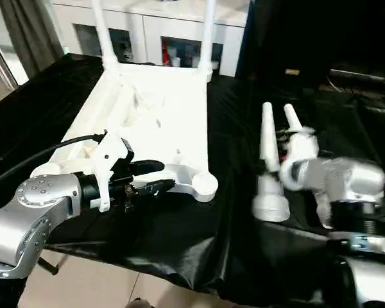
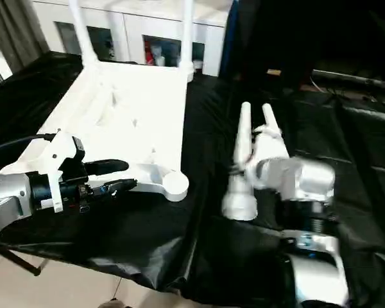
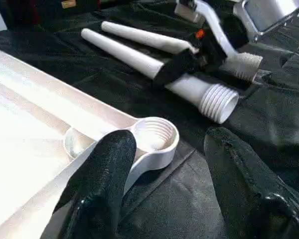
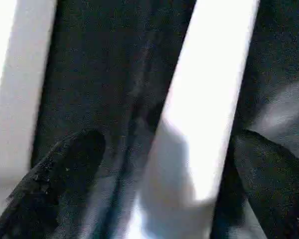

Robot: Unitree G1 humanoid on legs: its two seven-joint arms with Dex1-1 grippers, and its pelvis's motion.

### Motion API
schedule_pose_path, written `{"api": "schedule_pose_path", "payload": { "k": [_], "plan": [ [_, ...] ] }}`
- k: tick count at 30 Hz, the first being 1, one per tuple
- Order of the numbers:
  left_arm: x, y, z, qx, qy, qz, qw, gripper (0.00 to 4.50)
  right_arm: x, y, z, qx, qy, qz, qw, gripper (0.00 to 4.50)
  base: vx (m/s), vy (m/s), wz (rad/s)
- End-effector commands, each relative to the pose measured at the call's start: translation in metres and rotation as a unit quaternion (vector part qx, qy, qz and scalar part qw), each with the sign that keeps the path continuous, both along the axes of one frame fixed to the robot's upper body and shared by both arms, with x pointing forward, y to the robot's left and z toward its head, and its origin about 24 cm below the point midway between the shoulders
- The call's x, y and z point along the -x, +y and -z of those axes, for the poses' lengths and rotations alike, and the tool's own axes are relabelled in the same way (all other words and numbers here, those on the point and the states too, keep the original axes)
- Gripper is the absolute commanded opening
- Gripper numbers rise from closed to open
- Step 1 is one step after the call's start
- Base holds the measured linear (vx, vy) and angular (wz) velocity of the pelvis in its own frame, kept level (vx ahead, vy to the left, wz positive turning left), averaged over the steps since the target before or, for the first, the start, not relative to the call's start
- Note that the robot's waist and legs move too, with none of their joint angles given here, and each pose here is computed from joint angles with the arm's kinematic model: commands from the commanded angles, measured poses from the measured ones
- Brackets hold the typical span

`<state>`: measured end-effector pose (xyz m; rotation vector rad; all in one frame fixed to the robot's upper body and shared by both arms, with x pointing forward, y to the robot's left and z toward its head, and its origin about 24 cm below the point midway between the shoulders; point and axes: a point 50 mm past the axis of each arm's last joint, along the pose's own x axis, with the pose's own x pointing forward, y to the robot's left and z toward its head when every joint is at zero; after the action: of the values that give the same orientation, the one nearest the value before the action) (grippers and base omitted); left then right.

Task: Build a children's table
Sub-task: Pick table leg

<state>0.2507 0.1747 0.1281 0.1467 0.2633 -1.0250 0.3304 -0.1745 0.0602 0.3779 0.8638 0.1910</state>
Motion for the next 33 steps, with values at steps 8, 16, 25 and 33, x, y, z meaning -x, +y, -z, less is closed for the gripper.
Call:
{"api": "schedule_pose_path", "payload": {
  "k": [8, 16, 25, 33],
  "plan": [
    [0.000, 0.001, -0.003, -0.017, -0.006, 0.010, 1.000, 2.70, 0.001, -0.016, 0.009, 0.046, 0.036, 0.018, 0.998, 3.91, 0.000, 0.000, 0.00],
    [-0.006, 0.008, -0.010, -0.036, -0.025, 0.011, 0.999, 2.70, 0.005, -0.021, 0.017, 0.047, 0.053, 0.010, 0.997, 3.19, 0.000, 0.000, 0.00],
    [-0.023, 0.009, -0.024, -0.027, -0.068, -0.005, 0.997, 2.70, 0.006, -0.036, 0.013, 0.053, 0.042, 0.024, 0.997, 2.36, 0.000, 0.000, 0.00],
    [-0.067, -0.011, -0.031, 0.035, -0.087, -0.073, 0.993, 2.70, 0.015, -0.043, 0.022, 0.031, 0.011, 0.045, 0.998, 1.87, 0.000, 0.000, 0.00]
  ]
}}
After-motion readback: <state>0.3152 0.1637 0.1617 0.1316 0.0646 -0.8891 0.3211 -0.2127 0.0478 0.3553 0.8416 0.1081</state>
